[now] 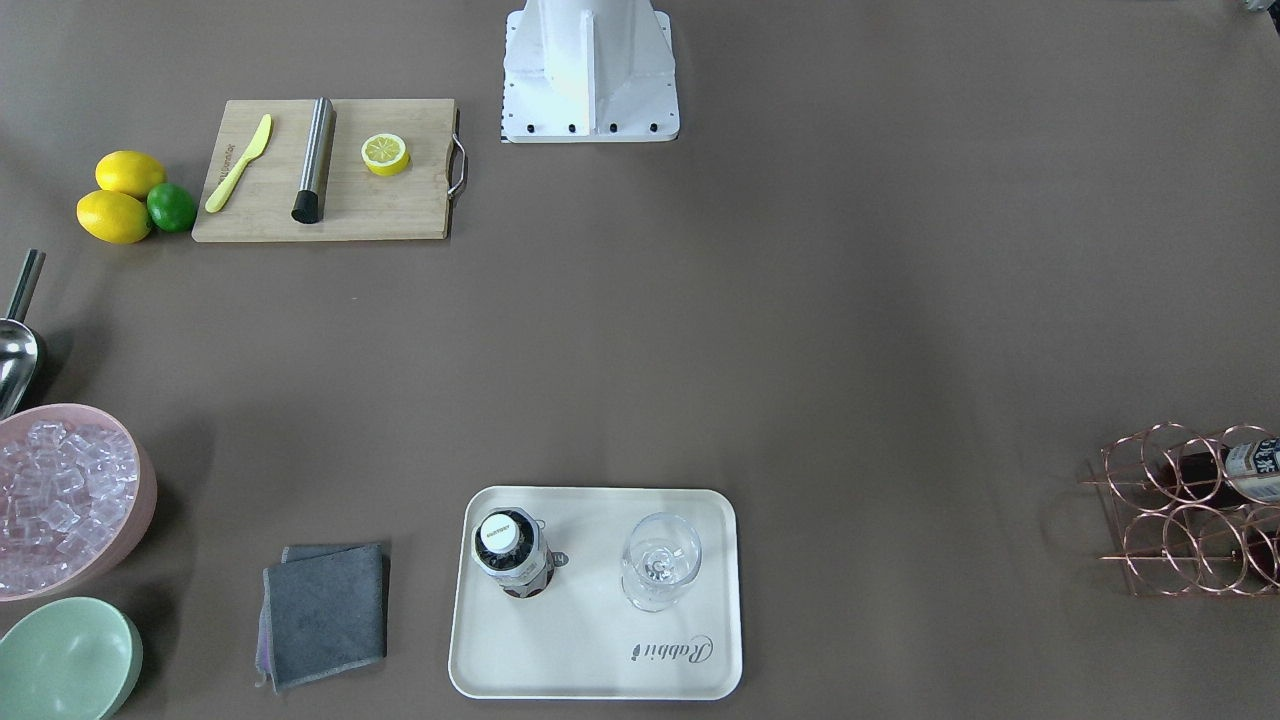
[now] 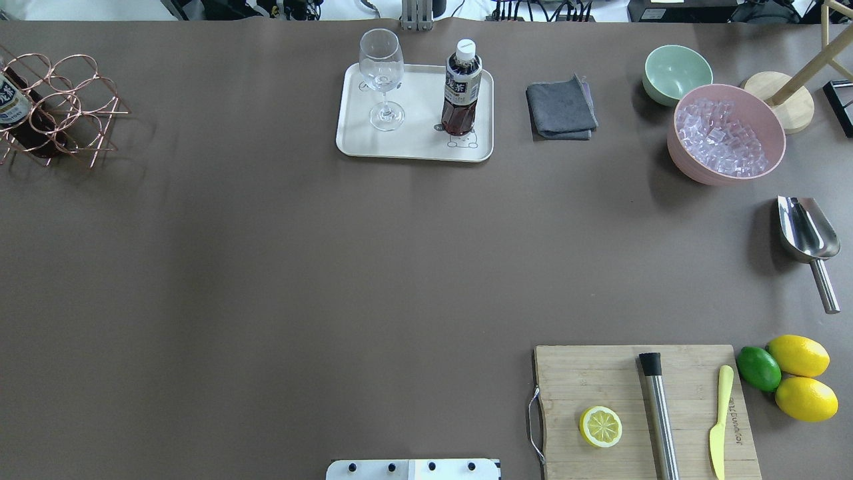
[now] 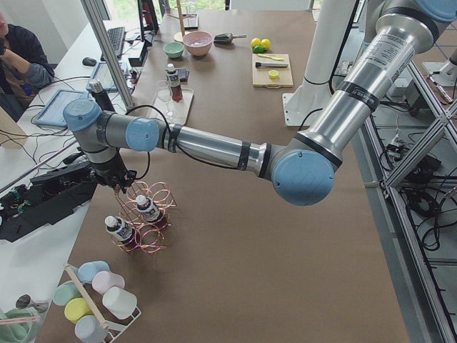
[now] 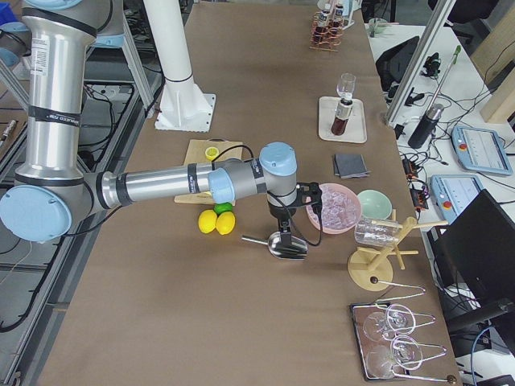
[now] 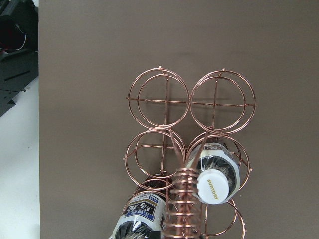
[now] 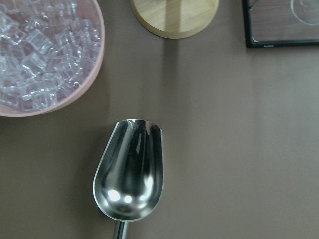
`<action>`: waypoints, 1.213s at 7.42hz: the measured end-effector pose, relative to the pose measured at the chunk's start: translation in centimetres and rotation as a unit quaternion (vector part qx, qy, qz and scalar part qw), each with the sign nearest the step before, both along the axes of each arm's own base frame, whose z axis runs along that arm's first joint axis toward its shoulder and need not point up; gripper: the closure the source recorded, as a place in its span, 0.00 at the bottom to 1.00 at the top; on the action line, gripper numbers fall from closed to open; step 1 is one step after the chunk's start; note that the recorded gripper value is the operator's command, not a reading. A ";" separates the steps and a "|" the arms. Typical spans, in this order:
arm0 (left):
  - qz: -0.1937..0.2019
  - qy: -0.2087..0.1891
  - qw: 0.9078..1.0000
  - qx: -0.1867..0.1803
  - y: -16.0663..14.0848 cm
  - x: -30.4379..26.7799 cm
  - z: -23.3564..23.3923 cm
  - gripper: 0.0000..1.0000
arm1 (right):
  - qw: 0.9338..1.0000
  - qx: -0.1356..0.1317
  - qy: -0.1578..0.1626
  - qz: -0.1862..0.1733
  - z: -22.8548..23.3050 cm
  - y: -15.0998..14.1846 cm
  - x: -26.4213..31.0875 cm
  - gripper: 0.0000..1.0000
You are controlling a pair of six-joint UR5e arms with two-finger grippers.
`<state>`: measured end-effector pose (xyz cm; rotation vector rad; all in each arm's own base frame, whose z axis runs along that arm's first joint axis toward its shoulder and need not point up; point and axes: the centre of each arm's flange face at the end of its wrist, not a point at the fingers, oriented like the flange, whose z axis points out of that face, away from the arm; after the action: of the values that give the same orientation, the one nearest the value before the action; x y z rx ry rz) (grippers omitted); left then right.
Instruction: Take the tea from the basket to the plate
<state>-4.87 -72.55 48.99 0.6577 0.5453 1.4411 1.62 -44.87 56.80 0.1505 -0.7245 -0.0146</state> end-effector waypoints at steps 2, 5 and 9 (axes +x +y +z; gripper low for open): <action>-0.001 0.000 1.000 -0.003 0.0 0.0 0.1 0.02 | 0.997 -0.063 -0.011 0.035 3.6 2.7 5.3 0.00; -0.008 0.001 1.000 -0.009 0.2 0.0 -0.2 0.02 | 0.989 -0.134 -0.028 0.062 5.3 4.0 7.5 0.00; -0.026 0.002 1.000 -0.008 1.9 -1.2 -1.4 0.02 | 0.983 -0.167 -0.041 0.067 5.6 3.6 7.7 0.00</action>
<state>-6.06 -70.64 47.57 0.6567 0.5384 1.3862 9.32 -41.31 62.41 -0.1216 -0.7882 0.2425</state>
